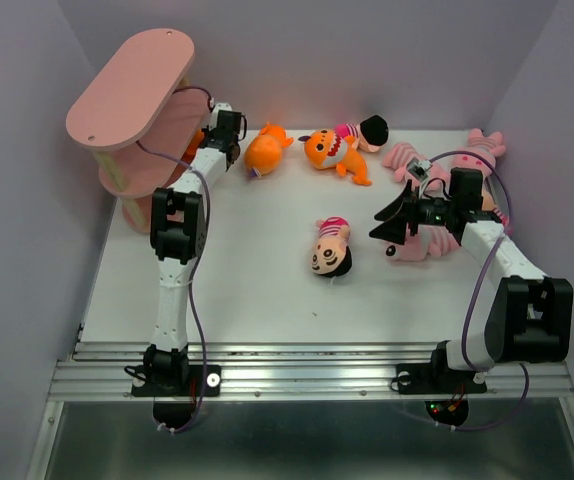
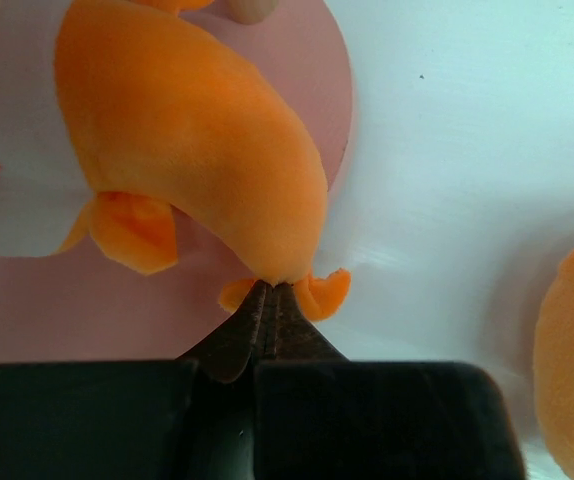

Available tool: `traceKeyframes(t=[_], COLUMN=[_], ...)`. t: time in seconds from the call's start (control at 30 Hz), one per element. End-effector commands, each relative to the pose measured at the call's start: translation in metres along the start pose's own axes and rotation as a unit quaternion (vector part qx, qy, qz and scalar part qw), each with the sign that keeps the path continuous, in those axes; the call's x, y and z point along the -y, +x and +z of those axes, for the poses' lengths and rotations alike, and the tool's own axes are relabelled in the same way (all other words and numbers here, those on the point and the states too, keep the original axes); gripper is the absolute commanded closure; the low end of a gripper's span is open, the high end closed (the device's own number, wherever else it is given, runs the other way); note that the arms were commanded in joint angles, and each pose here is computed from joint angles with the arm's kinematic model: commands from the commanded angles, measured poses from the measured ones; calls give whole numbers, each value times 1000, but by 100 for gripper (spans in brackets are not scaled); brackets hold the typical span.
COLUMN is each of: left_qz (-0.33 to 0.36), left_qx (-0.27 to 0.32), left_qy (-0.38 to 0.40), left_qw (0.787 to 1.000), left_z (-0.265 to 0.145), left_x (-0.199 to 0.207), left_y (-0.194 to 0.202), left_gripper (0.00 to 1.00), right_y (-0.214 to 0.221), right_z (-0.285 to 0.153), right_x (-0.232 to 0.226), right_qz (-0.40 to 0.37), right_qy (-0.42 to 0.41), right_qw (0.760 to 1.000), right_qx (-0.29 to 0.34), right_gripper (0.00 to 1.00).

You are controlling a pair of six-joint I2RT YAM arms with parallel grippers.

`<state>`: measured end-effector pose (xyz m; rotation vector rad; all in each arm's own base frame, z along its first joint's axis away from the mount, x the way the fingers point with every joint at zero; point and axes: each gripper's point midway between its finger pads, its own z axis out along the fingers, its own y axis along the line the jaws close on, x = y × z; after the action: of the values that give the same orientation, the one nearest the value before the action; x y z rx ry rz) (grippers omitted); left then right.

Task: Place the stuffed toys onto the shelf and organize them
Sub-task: Place the stuffed toy onto shelf

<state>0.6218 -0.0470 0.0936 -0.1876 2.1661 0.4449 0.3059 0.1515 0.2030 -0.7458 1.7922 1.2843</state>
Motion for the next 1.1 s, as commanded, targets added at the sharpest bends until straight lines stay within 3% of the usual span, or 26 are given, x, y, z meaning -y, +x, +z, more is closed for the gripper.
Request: traceKeyframes(t=[0.0,0.27,1.07], left_qz=[35,124,208], left_qx=[31,19,32], left_qy=[-12,-22,-29], left_qw=[999,992,977], left_z=[-13,-5,8], left_x=[-21,-26,-26], left_y=[-37,-33,-28], left_gripper=[100,100,100], right_y=[-21,-21,-18], right_z=[-4,-4,-3], right_x=[-8,-8,-5], right_qz=[-36,-36,-29], right_qy=[-11,-11,-10], right_qw=[999,999,999], right_qx=[13,12,10], right_gripper=[0,0,0])
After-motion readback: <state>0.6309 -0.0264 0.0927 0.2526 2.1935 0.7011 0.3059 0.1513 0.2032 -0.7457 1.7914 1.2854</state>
